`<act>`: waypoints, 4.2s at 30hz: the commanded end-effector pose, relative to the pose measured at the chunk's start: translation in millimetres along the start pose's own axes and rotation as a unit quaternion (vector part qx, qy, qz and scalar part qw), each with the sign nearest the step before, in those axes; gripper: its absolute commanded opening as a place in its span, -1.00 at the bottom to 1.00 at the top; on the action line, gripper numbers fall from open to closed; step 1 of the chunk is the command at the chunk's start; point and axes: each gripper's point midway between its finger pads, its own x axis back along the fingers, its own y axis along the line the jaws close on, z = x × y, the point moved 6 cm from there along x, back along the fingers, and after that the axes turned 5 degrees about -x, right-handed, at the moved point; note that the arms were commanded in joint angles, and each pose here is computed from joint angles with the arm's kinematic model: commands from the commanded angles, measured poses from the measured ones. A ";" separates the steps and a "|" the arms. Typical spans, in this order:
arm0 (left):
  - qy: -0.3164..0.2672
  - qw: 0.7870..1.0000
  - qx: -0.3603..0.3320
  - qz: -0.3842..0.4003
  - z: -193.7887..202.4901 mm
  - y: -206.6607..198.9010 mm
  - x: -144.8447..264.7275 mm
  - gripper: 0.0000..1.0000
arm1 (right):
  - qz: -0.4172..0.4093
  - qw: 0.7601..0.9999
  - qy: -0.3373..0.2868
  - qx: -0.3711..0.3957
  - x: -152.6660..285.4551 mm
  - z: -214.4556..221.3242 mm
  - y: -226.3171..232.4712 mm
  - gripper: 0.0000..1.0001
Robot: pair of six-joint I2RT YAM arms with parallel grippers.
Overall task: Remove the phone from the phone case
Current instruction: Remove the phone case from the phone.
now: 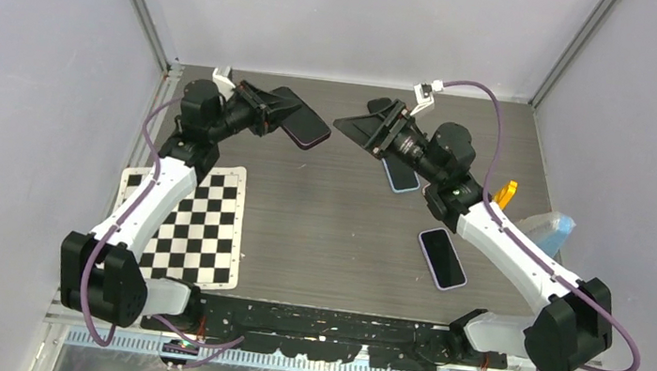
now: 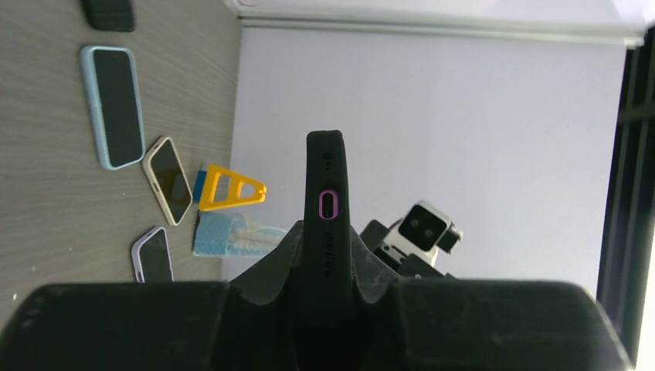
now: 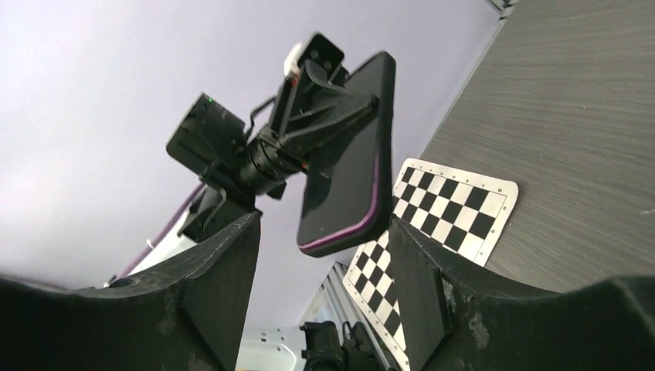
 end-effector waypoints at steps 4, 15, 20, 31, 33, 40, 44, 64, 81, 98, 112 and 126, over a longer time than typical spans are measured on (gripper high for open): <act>-0.052 0.996 0.063 0.047 -10.7 -15.1 4.9 -1.00 | 0.003 0.997 -0.056 -0.061 -14.2 -3.0 3.2 0.23; -0.059 0.993 0.080 0.064 -16.3 -17.9 -0.6 -1.00 | 0.028 0.993 -0.056 -0.097 -21.8 7.2 -13.9 0.02; -0.057 0.992 0.092 0.067 -17.1 -18.2 -2.3 -1.00 | 0.027 0.994 -0.054 -0.097 -26.5 7.3 -16.5 -0.01; -0.050 0.991 0.098 0.079 -15.7 -20.7 -1.6 -1.00 | -0.002 0.996 -0.048 -0.080 -27.4 6.2 -7.9 -0.13; -0.050 0.991 0.099 0.077 -15.9 -19.2 -2.0 -1.00 | -0.015 0.996 -0.049 -0.078 -26.9 5.8 -4.9 -0.04; -0.047 0.990 0.104 0.076 -15.5 -20.4 -2.4 -1.00 | -0.014 0.995 -0.052 -0.079 -27.5 6.3 -6.9 0.00; -0.041 0.990 0.113 0.074 -13.9 -19.1 -2.3 -1.00 | -0.010 0.995 -0.050 -0.081 -31.6 5.8 -9.1 -0.07; -0.039 0.989 0.124 0.070 -10.4 -17.0 -3.6 -1.00 | -0.024 0.995 -0.056 -0.077 -30.8 5.7 -8.3 0.05; -0.019 0.975 0.095 0.200 -10.7 -63.3 -0.8 -1.00 | 0.139 0.982 -0.053 -0.116 -33.6 21.5 -69.4 -0.58; -0.027 0.972 0.116 0.204 -12.4 -59.1 -0.8 -1.00 | 0.117 0.988 -0.053 -0.083 -30.9 14.9 -54.4 -0.34; -0.019 0.979 0.131 0.157 -8.7 -39.4 -6.1 -1.00 | -0.134 0.988 -0.061 -0.053 -25.7 2.6 30.4 0.40; -0.020 0.980 0.128 0.151 -8.1 -39.9 -5.1 -1.00 | -0.118 0.987 -0.060 -0.089 -36.7 2.4 22.1 0.05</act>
